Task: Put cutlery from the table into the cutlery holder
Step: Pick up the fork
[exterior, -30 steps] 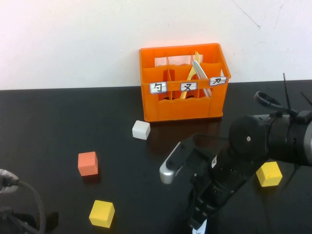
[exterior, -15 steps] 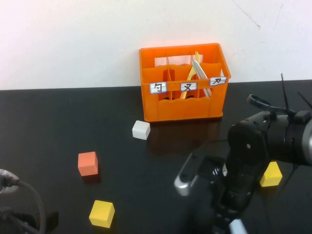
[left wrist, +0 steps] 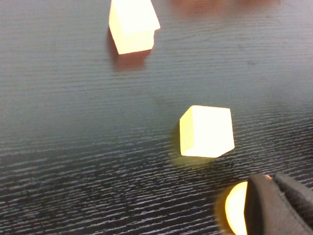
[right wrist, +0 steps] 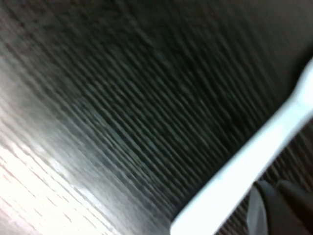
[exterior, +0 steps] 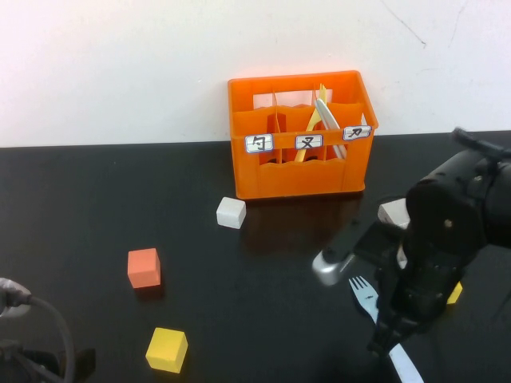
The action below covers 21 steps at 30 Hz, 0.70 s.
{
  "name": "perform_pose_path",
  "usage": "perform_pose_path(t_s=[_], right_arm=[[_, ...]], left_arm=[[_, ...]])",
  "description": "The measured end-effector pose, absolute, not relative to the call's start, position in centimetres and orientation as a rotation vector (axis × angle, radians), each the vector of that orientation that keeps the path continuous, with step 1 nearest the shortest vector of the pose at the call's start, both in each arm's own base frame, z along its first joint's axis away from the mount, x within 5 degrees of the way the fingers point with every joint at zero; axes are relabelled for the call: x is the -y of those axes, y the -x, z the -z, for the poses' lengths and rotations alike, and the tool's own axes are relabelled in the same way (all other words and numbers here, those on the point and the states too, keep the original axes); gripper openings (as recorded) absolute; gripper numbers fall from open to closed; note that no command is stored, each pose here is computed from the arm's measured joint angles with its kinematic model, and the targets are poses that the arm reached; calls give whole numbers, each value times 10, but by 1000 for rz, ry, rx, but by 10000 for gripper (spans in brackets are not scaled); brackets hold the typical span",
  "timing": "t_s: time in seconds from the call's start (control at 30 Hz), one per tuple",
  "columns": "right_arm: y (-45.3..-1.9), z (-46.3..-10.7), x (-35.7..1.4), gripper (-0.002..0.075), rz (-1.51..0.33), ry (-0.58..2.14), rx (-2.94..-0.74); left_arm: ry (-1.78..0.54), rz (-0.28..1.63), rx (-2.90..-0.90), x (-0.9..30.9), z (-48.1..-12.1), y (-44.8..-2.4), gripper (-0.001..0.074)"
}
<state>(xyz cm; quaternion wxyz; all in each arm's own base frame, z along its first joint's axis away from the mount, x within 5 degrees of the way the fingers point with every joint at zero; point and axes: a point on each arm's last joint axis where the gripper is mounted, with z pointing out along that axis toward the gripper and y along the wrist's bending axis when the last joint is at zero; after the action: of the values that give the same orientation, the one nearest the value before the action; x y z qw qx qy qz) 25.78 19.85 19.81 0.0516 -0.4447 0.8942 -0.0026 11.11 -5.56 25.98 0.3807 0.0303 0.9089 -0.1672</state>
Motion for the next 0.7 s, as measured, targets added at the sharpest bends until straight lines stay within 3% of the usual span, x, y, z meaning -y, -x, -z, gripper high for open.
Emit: perform_pose_path(t_s=[0.1, 0.27, 0.33, 0.7], right_arm=[[-259, -199, -193, 111, 30, 1256, -2782], [-261, -197, -193, 354, 17, 1134, -2808], [-262, -195, -194, 405, 10, 1098, -2812], [-272, -170, -201, 442, 10, 982, -2850]], left_arm=[[-77, 427, -2320, 56, -260, -111, -1], [-77, 427, -2320, 56, -260, -111, -1], [-77, 427, -2320, 56, -260, -111, -1], [-75, 430, -2323, 56, -260, -111, -1]])
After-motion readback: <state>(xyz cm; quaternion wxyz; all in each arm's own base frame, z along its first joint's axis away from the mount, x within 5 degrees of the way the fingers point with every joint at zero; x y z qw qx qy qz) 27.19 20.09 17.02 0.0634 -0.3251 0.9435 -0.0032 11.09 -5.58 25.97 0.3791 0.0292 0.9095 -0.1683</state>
